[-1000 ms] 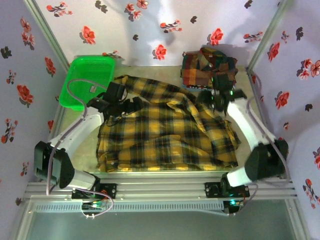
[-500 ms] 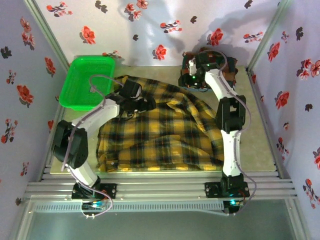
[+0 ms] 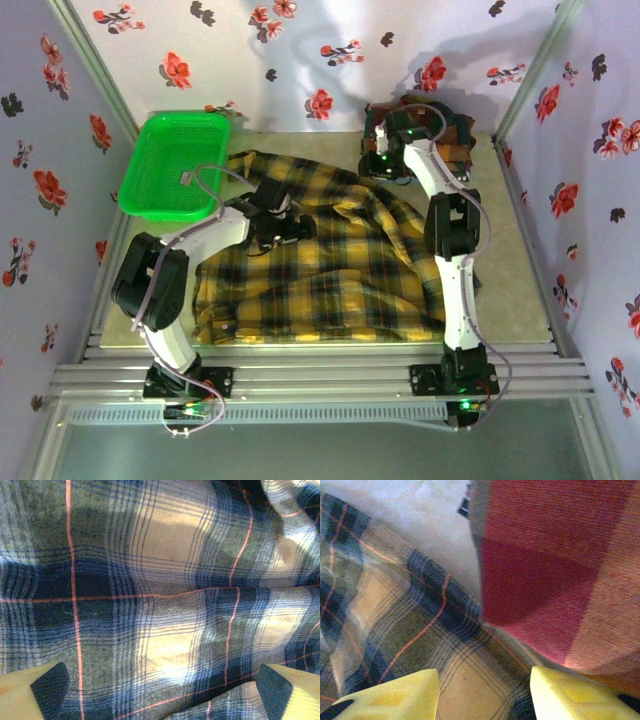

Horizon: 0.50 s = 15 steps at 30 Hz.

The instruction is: Fold and stack the long sleeve shirts

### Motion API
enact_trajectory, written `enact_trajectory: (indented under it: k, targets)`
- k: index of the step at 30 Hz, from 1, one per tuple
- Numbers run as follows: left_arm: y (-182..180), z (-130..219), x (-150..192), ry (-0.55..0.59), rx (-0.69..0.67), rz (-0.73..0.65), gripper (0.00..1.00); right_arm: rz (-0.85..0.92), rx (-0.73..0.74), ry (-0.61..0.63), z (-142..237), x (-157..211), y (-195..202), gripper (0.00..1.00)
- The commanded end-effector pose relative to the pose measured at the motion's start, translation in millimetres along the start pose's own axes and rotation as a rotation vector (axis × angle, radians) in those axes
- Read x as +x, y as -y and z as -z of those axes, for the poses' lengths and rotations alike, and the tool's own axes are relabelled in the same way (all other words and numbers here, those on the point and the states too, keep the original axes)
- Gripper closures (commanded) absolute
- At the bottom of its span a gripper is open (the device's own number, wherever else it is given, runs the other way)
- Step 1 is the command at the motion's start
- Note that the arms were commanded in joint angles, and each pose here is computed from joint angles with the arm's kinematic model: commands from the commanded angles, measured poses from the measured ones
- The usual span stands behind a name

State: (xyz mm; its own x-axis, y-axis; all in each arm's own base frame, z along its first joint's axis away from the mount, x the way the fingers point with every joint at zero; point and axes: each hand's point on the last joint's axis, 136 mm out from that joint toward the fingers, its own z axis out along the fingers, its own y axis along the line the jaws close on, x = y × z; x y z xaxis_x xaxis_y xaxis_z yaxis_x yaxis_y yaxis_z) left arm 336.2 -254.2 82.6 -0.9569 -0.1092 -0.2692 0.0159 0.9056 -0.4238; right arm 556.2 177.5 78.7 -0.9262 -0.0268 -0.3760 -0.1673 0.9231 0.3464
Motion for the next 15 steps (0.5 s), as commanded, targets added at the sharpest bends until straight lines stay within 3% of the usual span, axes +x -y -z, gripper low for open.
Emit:
enact_trajectory:
  k: [1, 15]
  targets:
    - [0.0, -5.8, 6.1, -0.019, 0.017, 0.0, 0.01, 0.028, 0.081, 0.015, -11.5, -2.1, 18.8, 0.46]
    - [-8.3, -2.3, 15.2, -0.034, -0.004, 0.001, 0.01, 0.043, 0.131, -0.009, -39.3, 9.2, 30.0, 0.47]
